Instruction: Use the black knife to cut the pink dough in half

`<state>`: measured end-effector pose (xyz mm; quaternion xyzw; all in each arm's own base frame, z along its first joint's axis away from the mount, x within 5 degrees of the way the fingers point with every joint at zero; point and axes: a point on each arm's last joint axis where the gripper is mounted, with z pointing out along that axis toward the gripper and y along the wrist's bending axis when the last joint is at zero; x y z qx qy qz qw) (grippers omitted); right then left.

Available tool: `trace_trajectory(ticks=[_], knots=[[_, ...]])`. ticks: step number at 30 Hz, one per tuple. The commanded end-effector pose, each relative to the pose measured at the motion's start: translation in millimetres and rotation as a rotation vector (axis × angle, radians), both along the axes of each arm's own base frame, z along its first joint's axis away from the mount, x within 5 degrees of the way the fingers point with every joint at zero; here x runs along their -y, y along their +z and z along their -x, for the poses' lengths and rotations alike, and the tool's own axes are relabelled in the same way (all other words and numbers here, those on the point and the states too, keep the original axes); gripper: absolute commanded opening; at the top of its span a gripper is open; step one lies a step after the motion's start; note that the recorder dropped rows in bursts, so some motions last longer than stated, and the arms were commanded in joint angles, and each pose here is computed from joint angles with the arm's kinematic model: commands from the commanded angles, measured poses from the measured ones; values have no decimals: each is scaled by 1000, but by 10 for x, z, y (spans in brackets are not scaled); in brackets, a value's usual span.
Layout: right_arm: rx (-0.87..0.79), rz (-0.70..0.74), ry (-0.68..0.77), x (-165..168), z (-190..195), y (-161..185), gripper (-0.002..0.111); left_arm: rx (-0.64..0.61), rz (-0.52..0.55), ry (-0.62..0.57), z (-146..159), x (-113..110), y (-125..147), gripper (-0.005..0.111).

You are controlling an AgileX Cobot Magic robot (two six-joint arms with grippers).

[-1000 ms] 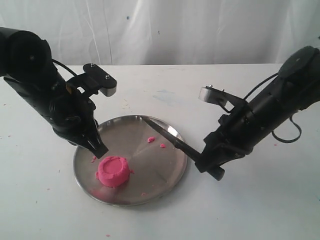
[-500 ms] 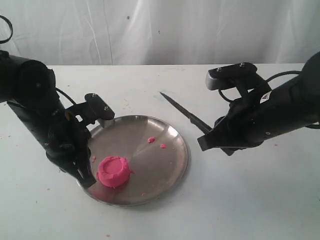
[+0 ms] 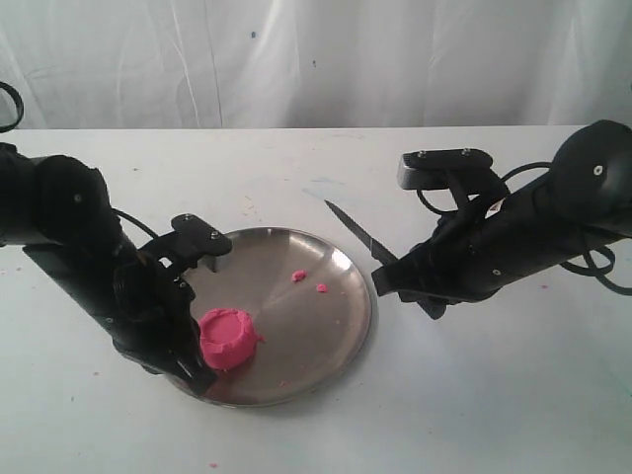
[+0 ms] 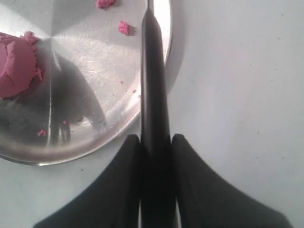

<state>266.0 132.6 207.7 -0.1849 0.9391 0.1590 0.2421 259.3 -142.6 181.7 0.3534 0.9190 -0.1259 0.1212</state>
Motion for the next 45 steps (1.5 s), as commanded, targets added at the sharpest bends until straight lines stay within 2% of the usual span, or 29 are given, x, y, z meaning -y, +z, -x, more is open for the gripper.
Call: trace_trajectory(ticks=[1, 4, 8, 14, 18, 21, 24, 29, 32, 36, 41, 45], knots=[[14, -12, -6, -10, -9, 35, 0, -37, 5, -7, 2, 16, 12, 0], [1, -23, -11, -16, -2, 34, 0, -26, -15, 1, -80, 30, -149, 0], [-2, -33, -11, -28, -11, 61, 0, 56, -5, 31, -185, 47, -191, 0], [-20, -70, -33, -50, -11, 77, 0, 72, -5, 39, -316, 98, -262, 0], [0, -49, 8, -49, -11, 77, 0, 109, -1, 53, -431, 135, -314, 0], [5, -44, 16, -48, -11, 77, 0, 132, 15, 48, -488, 167, -205, 0], [25, -23, 57, -47, -11, 76, 0, 115, 20, -1, -480, 190, 59, 0], [19, -9, 94, -50, 8, 69, 0, 142, -58, -125, -369, 97, 628, 0], [-6, 0, 176, -86, 14, 111, 0, 194, -99, -106, -312, 12, 834, 0], [-46, -45, 244, -204, -87, 200, 0, 273, -41, 12, -375, 26, 873, 0], [-115, -42, 314, -404, -278, 30, 0, 281, -51, 17, -406, 27, 678, 0], [-141, -28, 381, -596, -361, -140, 0, 312, -28, 54, -438, 36, 653, 0]])
